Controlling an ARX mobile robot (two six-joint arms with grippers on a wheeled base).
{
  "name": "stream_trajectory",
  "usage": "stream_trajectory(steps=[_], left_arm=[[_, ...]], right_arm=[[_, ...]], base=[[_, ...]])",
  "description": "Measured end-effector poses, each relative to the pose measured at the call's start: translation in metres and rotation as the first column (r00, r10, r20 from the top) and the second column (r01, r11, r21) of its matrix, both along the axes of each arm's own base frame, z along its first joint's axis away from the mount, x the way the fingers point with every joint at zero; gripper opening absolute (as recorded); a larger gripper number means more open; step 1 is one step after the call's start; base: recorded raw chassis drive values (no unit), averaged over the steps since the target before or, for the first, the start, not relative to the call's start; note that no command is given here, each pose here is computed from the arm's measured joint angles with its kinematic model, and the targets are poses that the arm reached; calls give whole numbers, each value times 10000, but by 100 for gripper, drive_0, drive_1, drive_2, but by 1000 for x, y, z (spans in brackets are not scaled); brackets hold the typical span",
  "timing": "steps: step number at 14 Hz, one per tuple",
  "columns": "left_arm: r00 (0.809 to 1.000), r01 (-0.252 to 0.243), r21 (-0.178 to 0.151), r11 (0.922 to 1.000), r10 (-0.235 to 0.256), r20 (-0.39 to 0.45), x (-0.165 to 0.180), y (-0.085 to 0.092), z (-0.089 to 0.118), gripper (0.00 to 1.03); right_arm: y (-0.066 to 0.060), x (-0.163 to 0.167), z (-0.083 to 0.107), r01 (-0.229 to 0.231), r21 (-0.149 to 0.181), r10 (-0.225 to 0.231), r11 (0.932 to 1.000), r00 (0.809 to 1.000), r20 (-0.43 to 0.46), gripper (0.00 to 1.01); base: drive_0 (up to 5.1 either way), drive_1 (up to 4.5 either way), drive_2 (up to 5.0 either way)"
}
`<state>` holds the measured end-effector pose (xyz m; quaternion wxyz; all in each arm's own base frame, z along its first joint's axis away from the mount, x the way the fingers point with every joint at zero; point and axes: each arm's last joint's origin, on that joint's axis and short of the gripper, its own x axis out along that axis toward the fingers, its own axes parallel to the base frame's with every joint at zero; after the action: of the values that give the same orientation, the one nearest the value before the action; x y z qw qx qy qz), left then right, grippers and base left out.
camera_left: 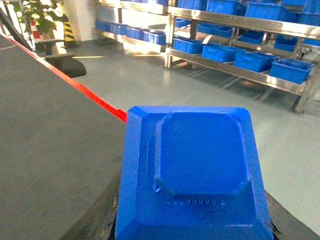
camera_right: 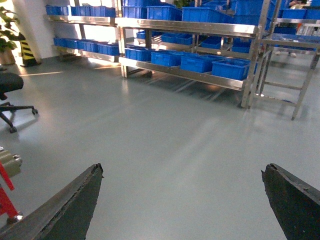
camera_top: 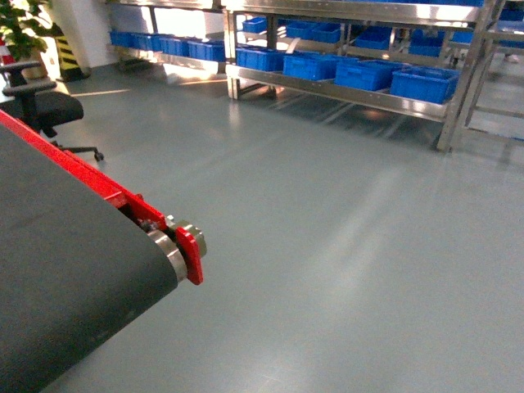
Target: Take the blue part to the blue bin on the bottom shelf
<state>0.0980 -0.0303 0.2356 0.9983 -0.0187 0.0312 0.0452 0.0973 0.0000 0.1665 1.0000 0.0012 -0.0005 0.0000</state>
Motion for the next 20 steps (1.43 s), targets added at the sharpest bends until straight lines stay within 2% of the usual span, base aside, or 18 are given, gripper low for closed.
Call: stream_trajectory(steps=[20], left_arm=[[10000, 0, 0, 10000, 0, 0, 0, 0, 0, 43]], right_arm=[[0, 0, 0, 0, 0, 0, 10000, 10000, 0, 98]], base=[[-150, -150, -150]])
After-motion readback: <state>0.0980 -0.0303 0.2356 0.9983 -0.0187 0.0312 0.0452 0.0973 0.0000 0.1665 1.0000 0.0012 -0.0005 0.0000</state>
